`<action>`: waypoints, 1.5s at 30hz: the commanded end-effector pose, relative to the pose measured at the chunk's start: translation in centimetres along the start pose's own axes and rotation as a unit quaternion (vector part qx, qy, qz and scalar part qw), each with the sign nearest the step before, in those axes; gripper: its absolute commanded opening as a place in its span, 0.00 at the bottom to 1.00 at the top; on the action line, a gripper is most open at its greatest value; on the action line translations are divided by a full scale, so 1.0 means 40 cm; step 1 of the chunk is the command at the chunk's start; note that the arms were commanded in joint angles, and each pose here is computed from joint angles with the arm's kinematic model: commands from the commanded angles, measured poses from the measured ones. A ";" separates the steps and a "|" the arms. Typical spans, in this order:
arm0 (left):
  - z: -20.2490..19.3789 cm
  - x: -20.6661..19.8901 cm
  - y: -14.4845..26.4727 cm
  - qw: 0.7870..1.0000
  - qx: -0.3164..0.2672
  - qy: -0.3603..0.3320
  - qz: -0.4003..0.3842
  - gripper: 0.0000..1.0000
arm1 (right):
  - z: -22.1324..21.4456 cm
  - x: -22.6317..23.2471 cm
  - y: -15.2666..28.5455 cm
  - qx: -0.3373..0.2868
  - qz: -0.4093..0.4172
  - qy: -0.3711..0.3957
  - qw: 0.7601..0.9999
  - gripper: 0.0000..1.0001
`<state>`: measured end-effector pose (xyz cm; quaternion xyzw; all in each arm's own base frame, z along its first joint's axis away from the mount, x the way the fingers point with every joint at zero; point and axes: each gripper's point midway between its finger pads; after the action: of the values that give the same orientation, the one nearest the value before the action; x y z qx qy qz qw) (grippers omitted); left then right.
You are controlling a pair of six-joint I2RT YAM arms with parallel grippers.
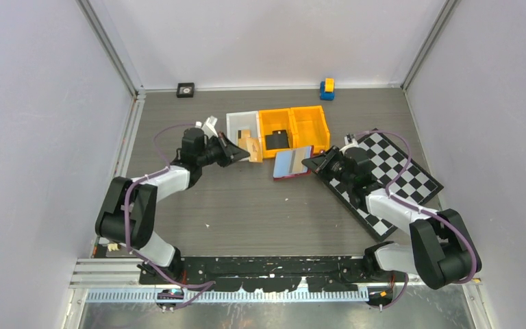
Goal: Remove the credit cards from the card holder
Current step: Place the credit card in the storage box, then remove the credit card from the card holder.
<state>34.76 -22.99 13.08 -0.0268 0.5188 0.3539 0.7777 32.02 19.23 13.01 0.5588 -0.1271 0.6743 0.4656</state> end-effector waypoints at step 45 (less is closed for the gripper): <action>-0.011 -0.092 0.145 0.959 -0.064 -0.216 0.170 1.00 | 0.025 0.094 0.008 -0.016 0.052 0.014 0.998 0.01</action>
<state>32.01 -22.40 19.00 0.0734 0.3259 0.4793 0.8116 32.21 19.91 12.68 0.5714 -0.1110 0.6682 0.4633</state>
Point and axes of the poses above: each gripper's point midway between its finger pads, its own y axis back along the fingers, its own x axis along the line the jaws close on, z = x × y, and after that the axes turned 4 degrees about -y, right-handed
